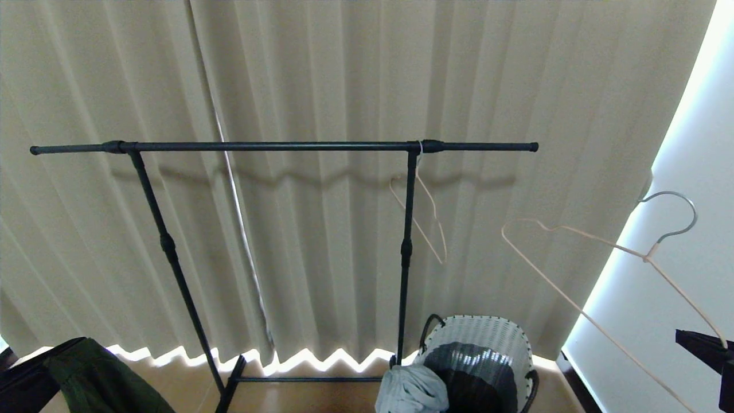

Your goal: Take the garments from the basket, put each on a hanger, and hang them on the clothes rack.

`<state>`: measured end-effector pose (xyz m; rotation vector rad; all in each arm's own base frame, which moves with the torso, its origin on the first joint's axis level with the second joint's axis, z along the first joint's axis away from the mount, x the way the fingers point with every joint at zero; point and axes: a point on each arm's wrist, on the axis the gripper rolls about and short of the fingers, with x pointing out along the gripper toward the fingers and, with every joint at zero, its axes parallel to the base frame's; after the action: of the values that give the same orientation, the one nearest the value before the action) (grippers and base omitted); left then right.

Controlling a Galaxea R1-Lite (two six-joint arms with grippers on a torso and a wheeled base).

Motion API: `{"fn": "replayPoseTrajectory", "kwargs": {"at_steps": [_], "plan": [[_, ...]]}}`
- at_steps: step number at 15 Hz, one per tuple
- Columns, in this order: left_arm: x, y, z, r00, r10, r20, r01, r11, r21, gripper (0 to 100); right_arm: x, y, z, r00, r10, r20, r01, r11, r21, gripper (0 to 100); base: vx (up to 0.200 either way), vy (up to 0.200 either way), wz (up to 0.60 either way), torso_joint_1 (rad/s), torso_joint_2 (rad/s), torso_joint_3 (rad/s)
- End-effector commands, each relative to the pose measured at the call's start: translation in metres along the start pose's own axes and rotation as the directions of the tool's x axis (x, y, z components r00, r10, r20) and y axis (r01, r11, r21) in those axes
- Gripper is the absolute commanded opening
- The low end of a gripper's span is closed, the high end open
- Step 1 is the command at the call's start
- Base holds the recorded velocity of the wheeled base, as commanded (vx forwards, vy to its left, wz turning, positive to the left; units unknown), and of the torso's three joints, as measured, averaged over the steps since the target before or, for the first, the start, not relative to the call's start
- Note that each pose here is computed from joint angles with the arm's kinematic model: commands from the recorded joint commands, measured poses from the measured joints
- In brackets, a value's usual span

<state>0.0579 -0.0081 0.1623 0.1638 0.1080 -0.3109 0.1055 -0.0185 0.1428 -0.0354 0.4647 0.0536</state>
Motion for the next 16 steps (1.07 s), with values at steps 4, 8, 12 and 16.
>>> {"fn": "replayPoseTrajectory", "kwargs": {"at_steps": [4,8,12,16], "plan": [[0.001,0.000,0.001,1.000,-0.001,-0.002,0.001,1.000,-0.001,0,-0.008,0.003,-0.003,0.999,-0.002,0.038,0.002,1.000,-0.009,0,0.000,0.100,0.00,0.000,0.00,0.002],[0.001,0.000,0.000,1.000,-0.002,-0.006,0.002,1.000,-0.001,0,-0.011,0.003,-0.001,0.998,0.013,0.064,-0.014,1.000,0.009,0,0.000,0.200,0.00,0.007,0.00,0.007],[0.001,0.000,-0.001,1.000,-0.003,-0.012,0.003,1.000,0.005,0,-0.014,0.006,0.004,0.989,0.082,0.125,-0.087,0.996,0.034,0,0.000,0.200,0.00,0.004,0.00,0.005],[0.001,0.000,-0.001,1.000,-0.003,-0.012,0.003,1.000,0.005,0,-0.014,0.007,0.003,0.983,0.131,0.129,-0.136,0.990,0.031,0,0.000,0.200,0.00,0.002,0.00,0.000]]}}
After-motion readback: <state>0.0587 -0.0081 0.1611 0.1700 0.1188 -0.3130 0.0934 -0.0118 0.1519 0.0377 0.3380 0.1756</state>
